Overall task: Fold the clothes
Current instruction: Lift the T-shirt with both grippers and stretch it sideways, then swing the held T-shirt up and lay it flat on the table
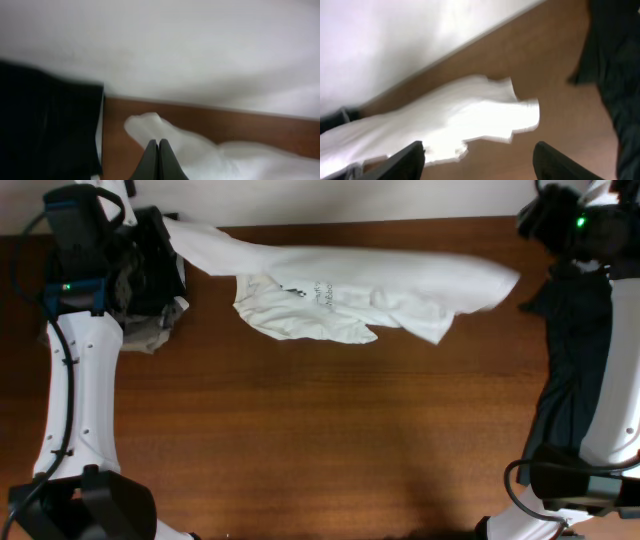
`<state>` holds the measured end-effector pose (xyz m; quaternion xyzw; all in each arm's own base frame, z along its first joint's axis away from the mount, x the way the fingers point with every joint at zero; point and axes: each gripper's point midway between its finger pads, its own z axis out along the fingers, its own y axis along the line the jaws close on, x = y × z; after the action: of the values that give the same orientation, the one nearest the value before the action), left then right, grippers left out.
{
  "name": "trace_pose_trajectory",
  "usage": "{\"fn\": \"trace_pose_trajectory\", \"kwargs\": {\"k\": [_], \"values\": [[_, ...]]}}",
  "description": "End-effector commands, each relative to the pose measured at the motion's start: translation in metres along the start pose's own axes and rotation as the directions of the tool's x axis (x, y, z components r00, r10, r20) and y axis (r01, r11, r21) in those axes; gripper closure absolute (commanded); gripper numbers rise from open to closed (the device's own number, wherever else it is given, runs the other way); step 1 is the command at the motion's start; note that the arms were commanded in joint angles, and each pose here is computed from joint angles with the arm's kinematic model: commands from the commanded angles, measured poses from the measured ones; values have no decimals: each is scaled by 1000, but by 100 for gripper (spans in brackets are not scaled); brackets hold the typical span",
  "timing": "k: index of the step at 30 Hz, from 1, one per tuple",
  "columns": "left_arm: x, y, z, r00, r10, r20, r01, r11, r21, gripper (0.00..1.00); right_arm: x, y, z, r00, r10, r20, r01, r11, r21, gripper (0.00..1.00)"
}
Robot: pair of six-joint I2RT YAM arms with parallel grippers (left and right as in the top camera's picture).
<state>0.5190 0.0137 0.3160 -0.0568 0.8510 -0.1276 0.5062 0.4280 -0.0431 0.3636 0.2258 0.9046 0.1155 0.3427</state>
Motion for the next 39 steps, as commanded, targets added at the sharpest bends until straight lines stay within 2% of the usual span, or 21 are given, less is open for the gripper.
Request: {"fn": "trace_pose_trajectory", "kwargs": {"k": [1, 3, 7, 13, 14, 15, 16, 19, 23, 27, 32, 33, 35, 37, 38, 39], "values": [[22, 3, -4, 995, -34, -98, 32, 999, -25, 99, 34, -4, 16, 987, -36, -158, 38, 999, 12, 23], [56, 18, 3, 974, -71, -216, 51, 994, -95, 100, 62, -17, 40, 957, -15, -290, 33, 998, 56, 22], [90, 32, 17, 943, -83, -322, 38, 989, -141, 100, 106, -29, 86, 895, -28, -446, 73, 994, 84, 23], [103, 37, 24, 929, -79, -361, 27, 989, -148, 99, 170, -62, 151, 835, 2, -550, 80, 989, 124, 23], [103, 37, 24, 929, -71, -364, 19, 989, -145, 100, 181, -66, 162, 831, 3, -557, 76, 990, 119, 27], [104, 37, 23, 926, -73, -370, 20, 989, -146, 100, 191, -70, 173, 828, 3, -561, 71, 991, 111, 37], [105, 37, 23, 926, -73, -371, 20, 989, -146, 99, 198, -73, 180, 829, 18, -559, 57, 991, 117, 41], [105, 37, 23, 925, -74, -374, 20, 989, -146, 100, 203, -79, 204, 860, 16, -511, 43, 994, 104, 41], [106, 37, 22, 923, -75, -377, 20, 989, -147, 100, 189, -81, 239, 901, -17, -434, 60, 994, 86, 42], [110, 37, 21, 917, -80, -390, 22, 988, -150, 100, 201, -92, 273, 897, -11, -442, 58, 994, 93, 42], [109, 37, 21, 918, -77, -390, 19, 989, -149, 100, 207, -101, 283, 892, -6, -452, 67, 991, 119, 43], [109, 37, 21, 918, -76, -390, 19, 989, -149, 100, 208, -102, 284, 891, -5, -455, 67, 990, 120, 46], [109, 37, 21, 918, -76, -389, 19, 989, -149, 100, 210, -103, 287, 889, -3, -458, 67, 990, 122, 61], [109, 37, 21, 918, -76, -389, 19, 989, -149, 99, 210, -103, 287, 889, -2, -457, 65, 990, 122, 87], [109, 37, 21, 918, -76, -389, 19, 989, -149, 99, 210, -102, 287, 889, 0, -457, 63, 990, 123, 96], [109, 37, 21, 918, -70, -389, 13, 989, -146, 99, 207, -101, 284, 890, 0, -456, 63, 990, 122, 96]]}}
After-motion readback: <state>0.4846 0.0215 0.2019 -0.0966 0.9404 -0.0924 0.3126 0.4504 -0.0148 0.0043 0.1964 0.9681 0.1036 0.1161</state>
